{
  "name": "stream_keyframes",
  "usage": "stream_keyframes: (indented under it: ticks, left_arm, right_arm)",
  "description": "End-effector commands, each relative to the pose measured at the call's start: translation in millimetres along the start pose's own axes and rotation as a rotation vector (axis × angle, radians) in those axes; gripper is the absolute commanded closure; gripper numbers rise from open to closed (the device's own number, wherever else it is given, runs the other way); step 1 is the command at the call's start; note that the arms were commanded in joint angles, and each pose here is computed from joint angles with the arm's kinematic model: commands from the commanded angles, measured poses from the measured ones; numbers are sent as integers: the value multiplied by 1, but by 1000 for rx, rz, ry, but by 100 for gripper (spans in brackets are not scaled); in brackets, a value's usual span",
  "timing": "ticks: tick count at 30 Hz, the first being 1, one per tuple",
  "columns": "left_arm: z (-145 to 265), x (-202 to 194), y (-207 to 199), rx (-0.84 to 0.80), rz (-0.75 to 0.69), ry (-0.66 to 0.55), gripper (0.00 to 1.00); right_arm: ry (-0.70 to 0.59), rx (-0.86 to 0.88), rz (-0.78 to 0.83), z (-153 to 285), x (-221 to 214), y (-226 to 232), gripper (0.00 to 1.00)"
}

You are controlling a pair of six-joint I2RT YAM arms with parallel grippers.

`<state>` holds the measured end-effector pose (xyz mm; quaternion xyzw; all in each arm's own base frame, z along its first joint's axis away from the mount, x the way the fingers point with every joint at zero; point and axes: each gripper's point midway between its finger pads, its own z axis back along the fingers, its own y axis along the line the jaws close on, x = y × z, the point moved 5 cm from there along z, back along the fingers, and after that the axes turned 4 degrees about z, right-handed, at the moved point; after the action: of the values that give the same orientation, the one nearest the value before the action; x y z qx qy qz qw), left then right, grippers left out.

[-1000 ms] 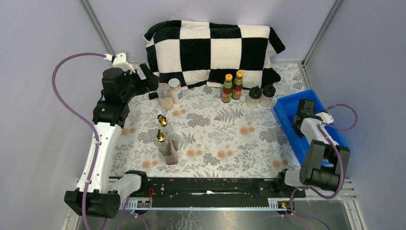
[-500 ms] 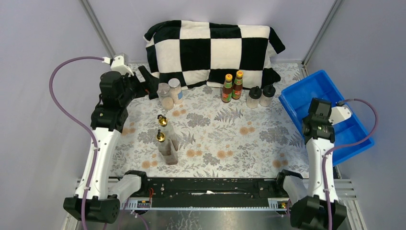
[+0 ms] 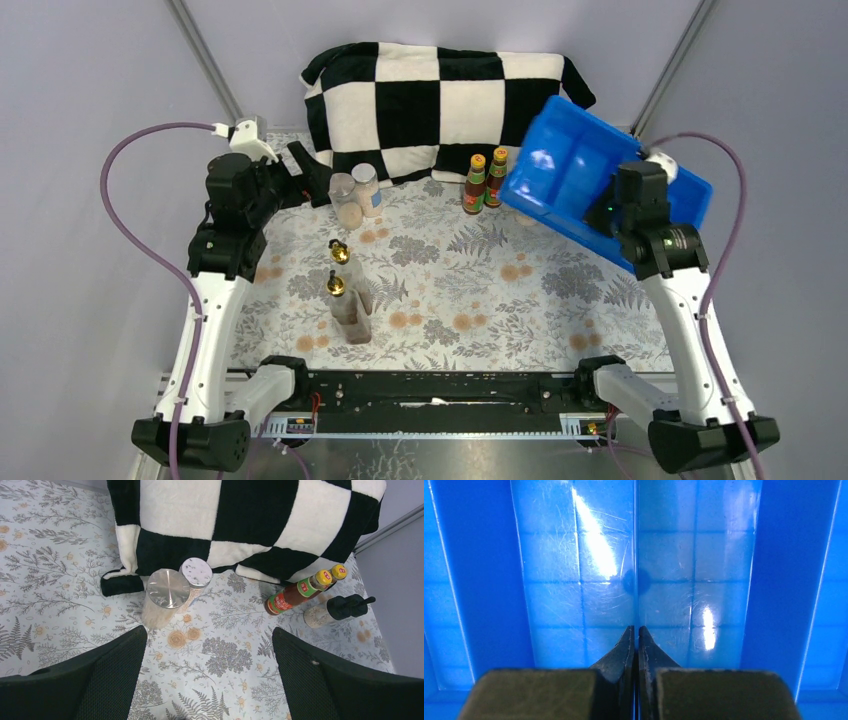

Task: Organize the condiment bottles
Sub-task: Place the storage box at the center of the board.

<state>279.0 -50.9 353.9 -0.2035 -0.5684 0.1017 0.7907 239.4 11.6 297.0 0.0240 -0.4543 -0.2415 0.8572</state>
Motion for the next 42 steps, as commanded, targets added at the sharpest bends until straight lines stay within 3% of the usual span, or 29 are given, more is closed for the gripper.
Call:
stream_keyframes:
  ticks: [1,5,12,24,29,42]
  left_arm:
    - [2,-9,2,2,7,26,1]
    - [2,-9,3,7,5,26,1]
    - [4,-10,2,3,5,28,1]
    - [4,-13,5,13,3,35,1]
    - [3,-13,6,21,-3,34,1]
    - [4,-16,10,37,-11,38,1]
  right_arm:
    - [93,196,170,20,-12,50,100]
    - [177,233,254,7,-59,76,100]
    - [189,227,301,-16,-121,110,100]
    - [229,141,319,-75,-201,131,100]
    - [274,154,407,-84,-243,145,100]
    - [310,152,517,-94,-301,171,100]
